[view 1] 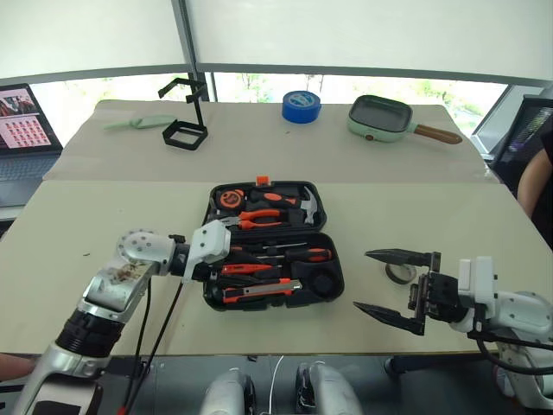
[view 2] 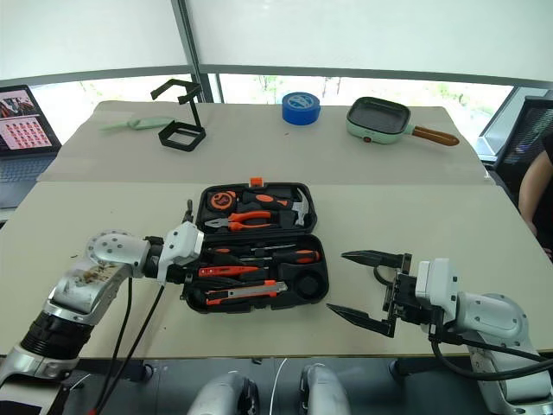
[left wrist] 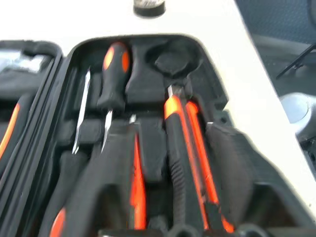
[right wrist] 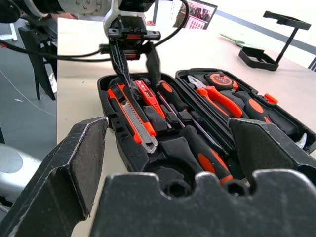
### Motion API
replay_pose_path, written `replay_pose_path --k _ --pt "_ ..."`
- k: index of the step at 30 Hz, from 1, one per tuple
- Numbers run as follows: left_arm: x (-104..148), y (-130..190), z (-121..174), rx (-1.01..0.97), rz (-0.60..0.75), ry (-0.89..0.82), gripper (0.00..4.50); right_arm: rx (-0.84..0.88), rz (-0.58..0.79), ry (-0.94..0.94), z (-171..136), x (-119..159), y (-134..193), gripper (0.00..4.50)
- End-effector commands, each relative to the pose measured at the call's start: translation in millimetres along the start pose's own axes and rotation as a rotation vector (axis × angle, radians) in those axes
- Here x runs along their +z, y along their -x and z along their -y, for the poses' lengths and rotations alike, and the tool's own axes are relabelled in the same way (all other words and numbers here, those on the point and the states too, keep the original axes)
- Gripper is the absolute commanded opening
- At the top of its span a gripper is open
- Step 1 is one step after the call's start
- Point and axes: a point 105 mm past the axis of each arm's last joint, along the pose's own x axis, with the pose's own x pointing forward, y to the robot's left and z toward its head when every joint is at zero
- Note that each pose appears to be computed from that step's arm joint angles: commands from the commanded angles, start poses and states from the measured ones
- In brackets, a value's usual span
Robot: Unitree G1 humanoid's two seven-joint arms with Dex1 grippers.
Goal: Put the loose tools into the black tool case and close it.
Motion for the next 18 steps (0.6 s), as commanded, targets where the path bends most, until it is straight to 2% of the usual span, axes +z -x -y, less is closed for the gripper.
replay_pose_path --k 1,2,9,15,18 --pt "-2.3 -0.9 2.8 0.000 0.011 -0.041 0.30 -0.009 0.010 0.022 -0.8 5.4 0.2 4.50" --pt "-13.3 -3.4 5.1 0.004 -0.028 -0.040 0.03 -0.011 0.007 0.020 -1.8 4.8 1.3 4.50" --pt "-47.8 -13.9 2.9 0.109 -0.131 0.000 0.03 -0.026 -0.001 0.018 -3.1 5.0 5.2 4.50" --pt "-64.3 -22.2 20.4 0.014 -0.213 0.034 0.03 -0.027 -0.010 0.014 -3.0 4.3 7.8 4.50" --pt "-73.3 -25.9 33.5 -0.052 -0.263 0.118 0.03 -0.028 -0.015 0.010 -2.0 3.0 8.7 4.50"
